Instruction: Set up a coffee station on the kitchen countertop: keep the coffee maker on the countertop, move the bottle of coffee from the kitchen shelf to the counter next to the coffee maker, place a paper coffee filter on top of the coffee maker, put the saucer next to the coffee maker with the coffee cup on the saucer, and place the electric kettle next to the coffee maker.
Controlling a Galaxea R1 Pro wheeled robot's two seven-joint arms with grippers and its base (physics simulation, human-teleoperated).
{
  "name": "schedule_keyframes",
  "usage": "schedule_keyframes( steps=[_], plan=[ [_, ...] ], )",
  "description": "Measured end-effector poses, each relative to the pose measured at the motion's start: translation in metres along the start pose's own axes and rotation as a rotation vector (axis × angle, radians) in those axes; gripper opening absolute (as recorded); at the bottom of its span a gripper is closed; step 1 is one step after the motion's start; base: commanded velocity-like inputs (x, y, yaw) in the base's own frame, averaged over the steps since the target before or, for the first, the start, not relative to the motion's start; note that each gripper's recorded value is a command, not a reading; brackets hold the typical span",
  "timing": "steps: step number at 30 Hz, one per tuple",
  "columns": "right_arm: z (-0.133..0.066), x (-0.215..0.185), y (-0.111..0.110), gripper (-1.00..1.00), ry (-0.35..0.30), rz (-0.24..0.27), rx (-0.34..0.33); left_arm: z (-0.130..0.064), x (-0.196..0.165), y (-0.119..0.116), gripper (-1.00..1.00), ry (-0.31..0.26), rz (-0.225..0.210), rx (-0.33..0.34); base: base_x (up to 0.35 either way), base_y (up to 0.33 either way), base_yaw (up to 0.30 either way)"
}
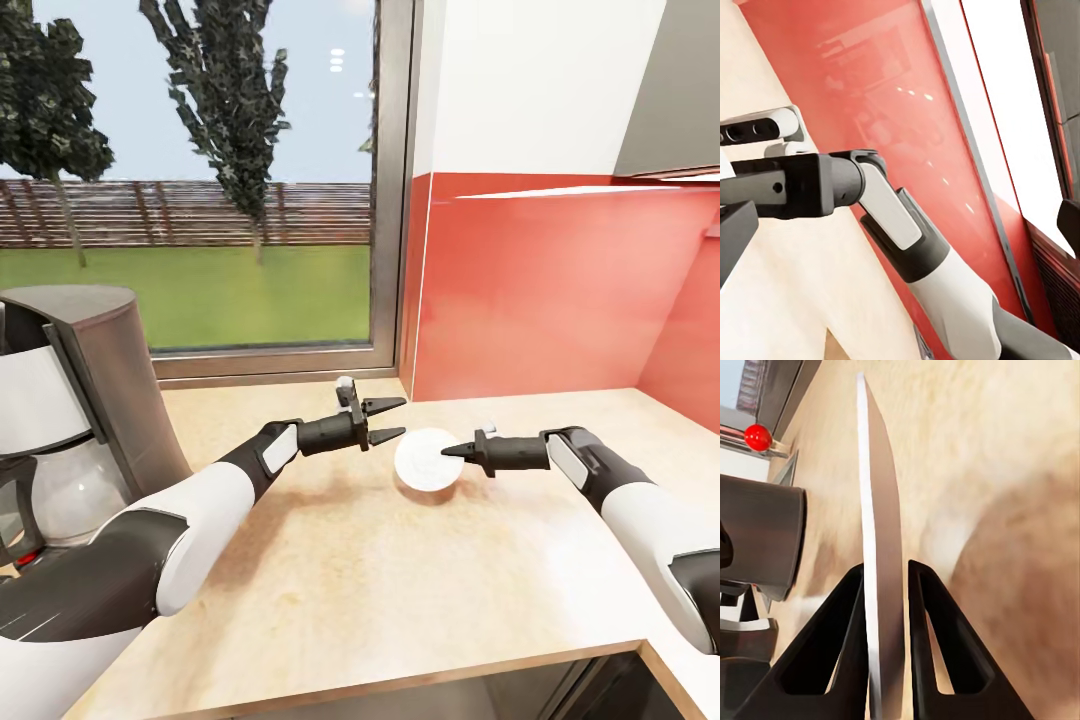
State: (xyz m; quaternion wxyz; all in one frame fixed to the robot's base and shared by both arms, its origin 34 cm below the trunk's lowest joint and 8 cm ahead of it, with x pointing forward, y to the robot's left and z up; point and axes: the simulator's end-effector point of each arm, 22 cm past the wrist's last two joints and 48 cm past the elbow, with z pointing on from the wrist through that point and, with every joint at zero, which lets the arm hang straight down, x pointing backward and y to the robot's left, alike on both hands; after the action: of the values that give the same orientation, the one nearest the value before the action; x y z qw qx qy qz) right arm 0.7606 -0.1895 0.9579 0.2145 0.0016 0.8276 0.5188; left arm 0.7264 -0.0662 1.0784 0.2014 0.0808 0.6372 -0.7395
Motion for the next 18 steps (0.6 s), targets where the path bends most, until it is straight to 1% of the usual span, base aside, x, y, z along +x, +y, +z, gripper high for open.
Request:
schedule_keyframes(
  steps=[5, 9, 15, 18],
  plan=[
    [-0.0004, -0.0007, 0.0007, -1.0, -0.001, -0.003, -0.001, 0.0, 0.0, 0.0, 1.0, 0.0, 0.0, 0.0, -0.029, 0.0, 0.0],
    [-0.0005, -0.001, 0.0005, -1.0, -0.002, -0.002, -0.002, 0.0, -0.0002, 0.0001, 1.0, 0.0, -0.001, 0.001, -0.219, 0.0, 0.0],
    [-0.0005, -0.0011, 0.0003, -1.0, -0.002, -0.002, -0.001, 0.0, -0.0002, 0.0003, 1.0, 0.0, -0.001, 0.001, -0.296, 0.0, 0.0],
    [-0.0007, -0.001, 0.0005, -1.0, -0.002, -0.003, -0.001, 0.0, -0.0001, -0.0001, 1.0, 0.0, -0.001, 0.002, -0.146, 0.0, 0.0]
  ],
)
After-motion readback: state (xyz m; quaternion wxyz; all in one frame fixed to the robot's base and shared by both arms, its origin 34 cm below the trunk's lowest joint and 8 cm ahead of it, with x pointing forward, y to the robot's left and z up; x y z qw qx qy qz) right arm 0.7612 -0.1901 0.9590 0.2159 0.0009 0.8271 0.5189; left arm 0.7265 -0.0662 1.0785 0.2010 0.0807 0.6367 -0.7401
